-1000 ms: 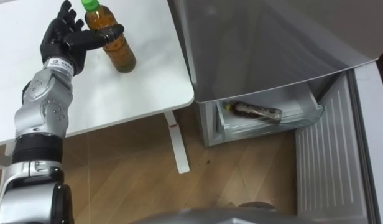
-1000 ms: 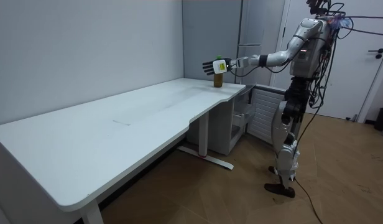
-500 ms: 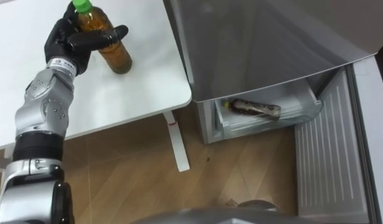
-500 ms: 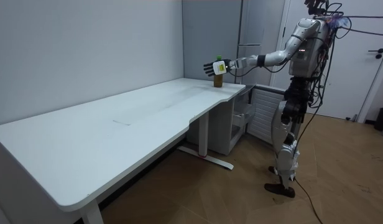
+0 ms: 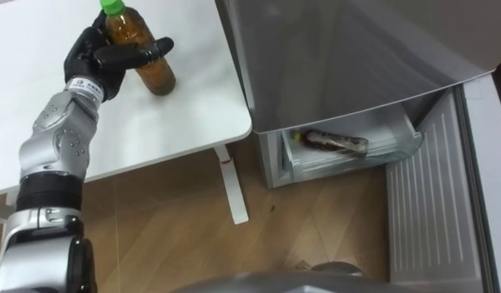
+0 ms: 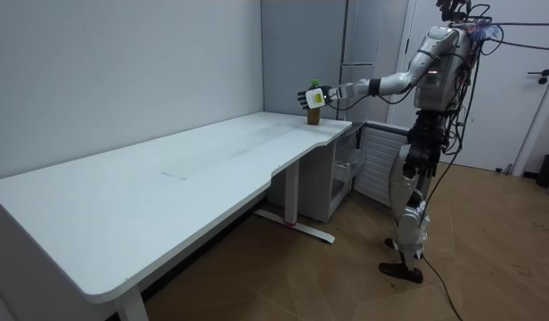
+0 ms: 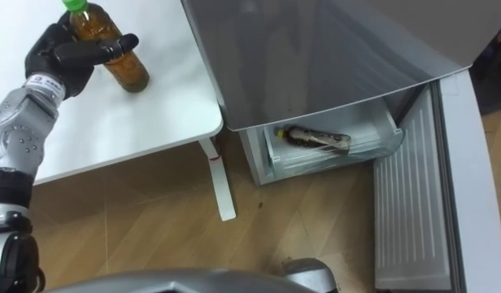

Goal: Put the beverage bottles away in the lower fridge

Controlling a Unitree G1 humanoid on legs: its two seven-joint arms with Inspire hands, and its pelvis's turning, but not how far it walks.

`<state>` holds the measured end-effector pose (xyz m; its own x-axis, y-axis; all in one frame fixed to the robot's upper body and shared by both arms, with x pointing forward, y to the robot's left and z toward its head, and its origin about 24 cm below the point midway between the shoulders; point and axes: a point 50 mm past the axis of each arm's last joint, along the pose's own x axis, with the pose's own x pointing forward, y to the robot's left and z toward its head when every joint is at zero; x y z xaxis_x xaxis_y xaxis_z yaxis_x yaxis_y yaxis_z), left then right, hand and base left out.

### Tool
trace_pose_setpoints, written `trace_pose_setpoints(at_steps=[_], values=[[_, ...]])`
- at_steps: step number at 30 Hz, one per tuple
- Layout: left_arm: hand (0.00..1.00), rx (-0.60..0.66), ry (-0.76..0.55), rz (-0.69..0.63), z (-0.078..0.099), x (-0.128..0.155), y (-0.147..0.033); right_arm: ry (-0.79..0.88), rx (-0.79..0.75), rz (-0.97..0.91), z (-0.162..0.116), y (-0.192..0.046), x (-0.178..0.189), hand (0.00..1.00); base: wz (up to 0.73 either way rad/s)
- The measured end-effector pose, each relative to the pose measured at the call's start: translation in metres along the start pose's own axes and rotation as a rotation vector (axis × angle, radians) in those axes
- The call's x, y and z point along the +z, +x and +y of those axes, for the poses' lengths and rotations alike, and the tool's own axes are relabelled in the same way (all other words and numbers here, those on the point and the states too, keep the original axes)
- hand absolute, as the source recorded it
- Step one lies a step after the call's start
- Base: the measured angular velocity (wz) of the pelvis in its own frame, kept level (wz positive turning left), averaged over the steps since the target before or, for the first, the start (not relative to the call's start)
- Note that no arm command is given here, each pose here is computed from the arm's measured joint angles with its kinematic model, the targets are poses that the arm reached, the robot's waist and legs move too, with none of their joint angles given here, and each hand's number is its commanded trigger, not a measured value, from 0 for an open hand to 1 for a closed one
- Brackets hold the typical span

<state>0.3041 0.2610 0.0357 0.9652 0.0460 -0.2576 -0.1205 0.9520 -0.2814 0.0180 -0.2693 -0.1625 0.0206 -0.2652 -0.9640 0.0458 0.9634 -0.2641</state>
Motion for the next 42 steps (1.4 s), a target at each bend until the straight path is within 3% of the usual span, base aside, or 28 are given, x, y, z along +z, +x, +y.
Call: trace_pose_setpoints(at_steps=[13, 26, 31, 38, 42], values=[[1.00, -0.023, 0.042, 0.082, -0.003, -0.010, 0.000, 0.000, -0.001, -0.007, 0.000, 0.000, 0.001, 0.00, 0.00], [1.00, -0.027, 0.058, 0.073, -0.006, -0.008, 0.001, -0.027, -0.011, -0.017, -0.002, 0.000, -0.001, 0.00, 0.00], [1.00, -0.030, 0.079, 0.022, -0.013, 0.002, 0.002, -0.044, -0.021, -0.029, -0.001, 0.000, 0.001, 0.00, 0.01], [1.00, -0.055, 0.118, 0.028, -0.028, -0.007, 0.002, -0.044, -0.019, -0.065, 0.004, -0.001, 0.012, 0.00, 0.05], [1.00, -0.112, 0.107, -0.068, -0.042, -0.002, -0.012, -0.027, -0.032, -0.088, 0.005, -0.001, 0.014, 0.00, 0.14]])
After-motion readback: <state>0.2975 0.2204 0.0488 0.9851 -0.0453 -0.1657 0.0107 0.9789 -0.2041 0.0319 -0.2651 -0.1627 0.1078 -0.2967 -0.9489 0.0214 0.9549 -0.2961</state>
